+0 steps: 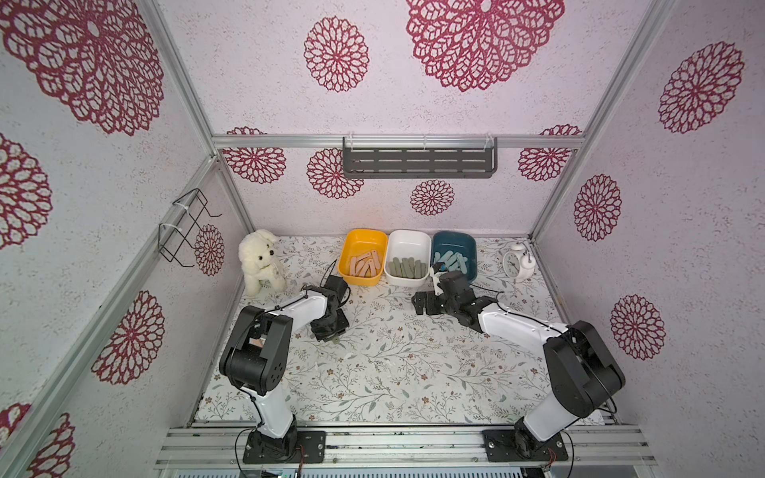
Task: Place the fruit knives into the storage box by color
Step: Move the fruit knife to the center of the board, then pick up the fruit knife from the center of the board.
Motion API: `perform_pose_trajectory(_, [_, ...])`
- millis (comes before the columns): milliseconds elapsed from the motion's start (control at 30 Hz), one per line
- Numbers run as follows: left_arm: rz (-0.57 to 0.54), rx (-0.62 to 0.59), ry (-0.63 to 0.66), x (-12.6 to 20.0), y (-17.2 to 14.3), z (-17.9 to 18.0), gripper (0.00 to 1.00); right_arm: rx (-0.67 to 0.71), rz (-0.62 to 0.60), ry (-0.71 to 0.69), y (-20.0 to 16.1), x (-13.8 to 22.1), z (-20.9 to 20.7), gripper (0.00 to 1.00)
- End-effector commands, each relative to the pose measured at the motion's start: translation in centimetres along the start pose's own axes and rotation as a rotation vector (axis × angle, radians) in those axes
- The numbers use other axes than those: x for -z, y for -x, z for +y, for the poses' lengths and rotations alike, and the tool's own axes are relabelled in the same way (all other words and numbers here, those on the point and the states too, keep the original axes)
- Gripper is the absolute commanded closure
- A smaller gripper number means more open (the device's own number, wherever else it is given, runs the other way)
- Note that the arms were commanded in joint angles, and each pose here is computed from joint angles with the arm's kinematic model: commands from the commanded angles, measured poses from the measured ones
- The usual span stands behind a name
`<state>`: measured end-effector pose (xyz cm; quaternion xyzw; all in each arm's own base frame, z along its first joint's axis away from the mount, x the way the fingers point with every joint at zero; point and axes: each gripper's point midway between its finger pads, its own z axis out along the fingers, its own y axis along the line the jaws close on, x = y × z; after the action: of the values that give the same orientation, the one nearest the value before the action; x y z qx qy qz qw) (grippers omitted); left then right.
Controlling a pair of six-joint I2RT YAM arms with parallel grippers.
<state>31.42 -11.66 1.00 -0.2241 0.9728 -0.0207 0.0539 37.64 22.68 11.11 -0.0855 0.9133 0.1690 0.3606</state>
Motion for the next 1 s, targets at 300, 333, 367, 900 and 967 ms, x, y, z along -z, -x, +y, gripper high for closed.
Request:
perform_pose_trajectory(300, [-0.015,-0.093,-0.058,3.6,-0.8,-4.3,0.48,0.044,0.058,0.07,-2.2,-1.5,4.4,0.01])
perform_pose_trajectory(333, [-0.029,-0.085,-0.065,4.4,-0.2,-4.0,0.42,0.046,0.068,0.085,-2.5,-1.9,5.4,0.01])
perform_pose_trajectory(367, [-0.042,-0.075,-0.077,5.2,0.2,-3.7,0.38,0.041,0.079,0.104,-2.7,-2.2,6.3,0.01])
perform_pose_trajectory(900, [-0.104,0.076,-0.126,8.2,5.6,6.2,0.03,0.243,0.29,0.022,-5.9,-9.0,19.2,0.36])
perform_pose_trajectory(967, [-0.097,0.085,-0.133,8.0,5.7,6.7,0.03,0.267,0.327,-0.02,-6.4,-9.4,19.5,0.37])
